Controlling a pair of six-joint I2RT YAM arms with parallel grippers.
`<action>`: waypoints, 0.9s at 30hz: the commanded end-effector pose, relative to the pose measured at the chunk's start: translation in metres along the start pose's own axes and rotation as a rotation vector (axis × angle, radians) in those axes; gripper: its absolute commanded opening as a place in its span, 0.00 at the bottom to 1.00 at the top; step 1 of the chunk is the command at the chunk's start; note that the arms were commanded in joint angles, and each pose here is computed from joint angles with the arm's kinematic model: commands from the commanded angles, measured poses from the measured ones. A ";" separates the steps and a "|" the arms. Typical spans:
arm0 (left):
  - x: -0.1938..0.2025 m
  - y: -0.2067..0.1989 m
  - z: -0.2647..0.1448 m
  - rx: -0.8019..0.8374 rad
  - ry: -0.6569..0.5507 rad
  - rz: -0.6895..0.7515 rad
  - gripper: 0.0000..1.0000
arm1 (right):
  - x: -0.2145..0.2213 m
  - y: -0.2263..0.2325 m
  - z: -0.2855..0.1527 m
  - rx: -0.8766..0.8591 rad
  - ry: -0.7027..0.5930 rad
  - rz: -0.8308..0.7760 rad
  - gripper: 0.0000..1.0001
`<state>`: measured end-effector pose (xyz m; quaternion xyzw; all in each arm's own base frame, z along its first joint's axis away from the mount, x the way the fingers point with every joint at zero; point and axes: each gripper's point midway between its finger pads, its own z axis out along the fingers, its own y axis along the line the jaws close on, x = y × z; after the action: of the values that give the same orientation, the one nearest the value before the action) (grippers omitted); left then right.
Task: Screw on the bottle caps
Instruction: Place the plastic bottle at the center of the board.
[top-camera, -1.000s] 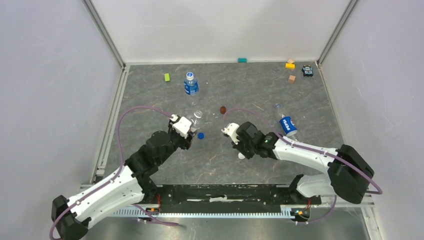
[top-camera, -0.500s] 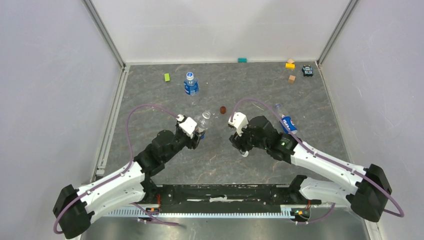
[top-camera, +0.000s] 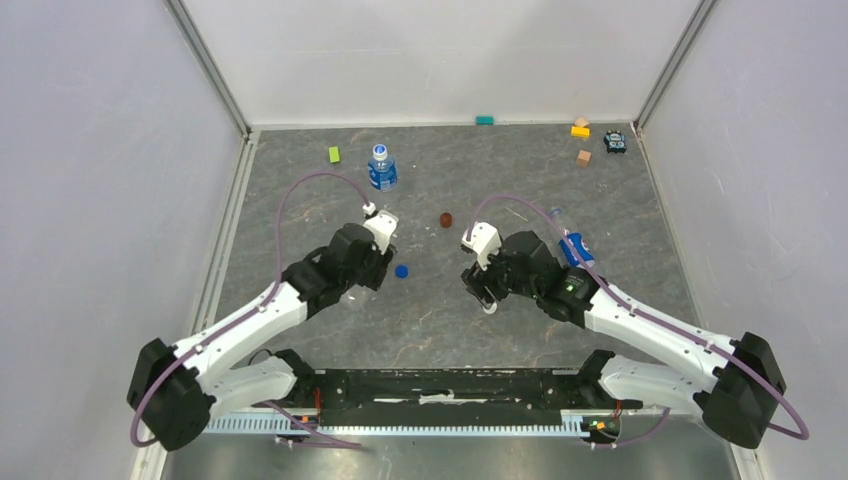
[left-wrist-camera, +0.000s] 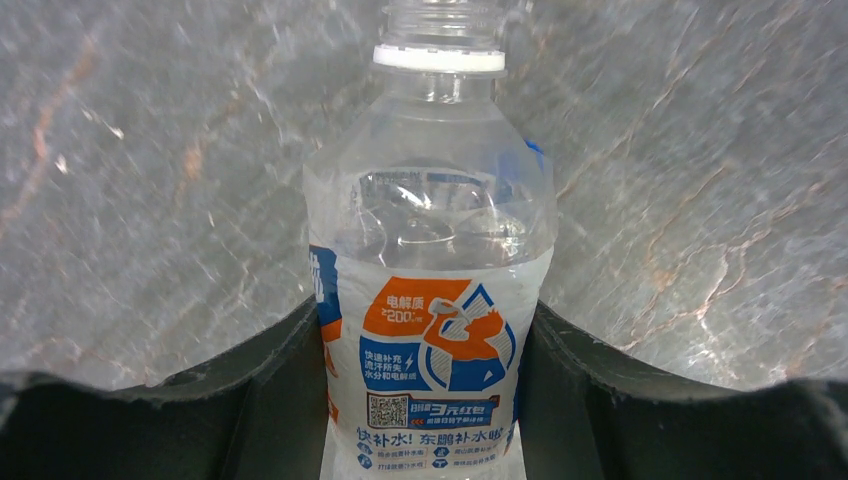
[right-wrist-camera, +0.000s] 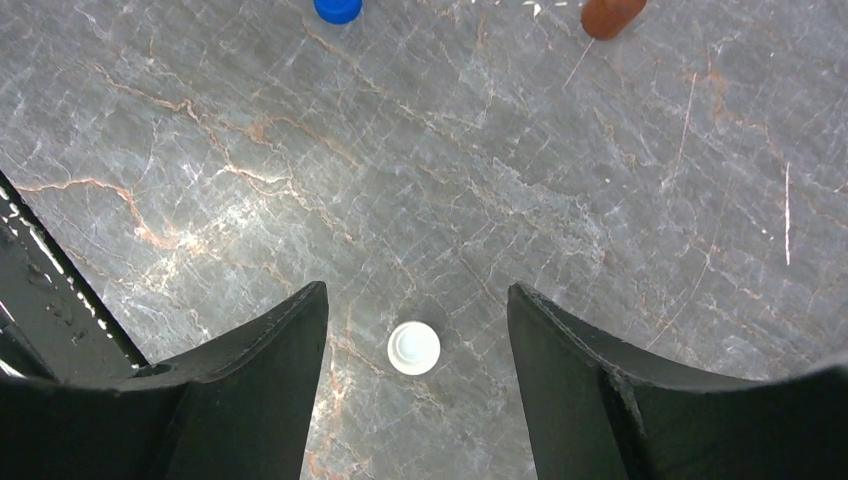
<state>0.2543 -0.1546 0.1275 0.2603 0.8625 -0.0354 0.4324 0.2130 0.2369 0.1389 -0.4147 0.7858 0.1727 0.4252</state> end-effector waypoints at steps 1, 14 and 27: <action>0.012 0.002 0.006 -0.018 0.140 -0.096 0.39 | 0.003 0.001 -0.002 -0.005 0.004 0.020 0.72; 0.044 0.008 0.038 -0.045 0.352 -0.203 0.53 | 0.016 0.005 0.002 -0.025 0.038 0.030 0.73; 0.043 0.007 0.037 -0.064 0.385 -0.253 0.85 | 0.018 0.003 -0.001 -0.012 0.031 0.038 0.73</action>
<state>0.2468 -0.1325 0.0409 0.1763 0.9603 0.0044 0.2161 0.2028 0.2280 0.1178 -0.4164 0.8016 0.1716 0.3933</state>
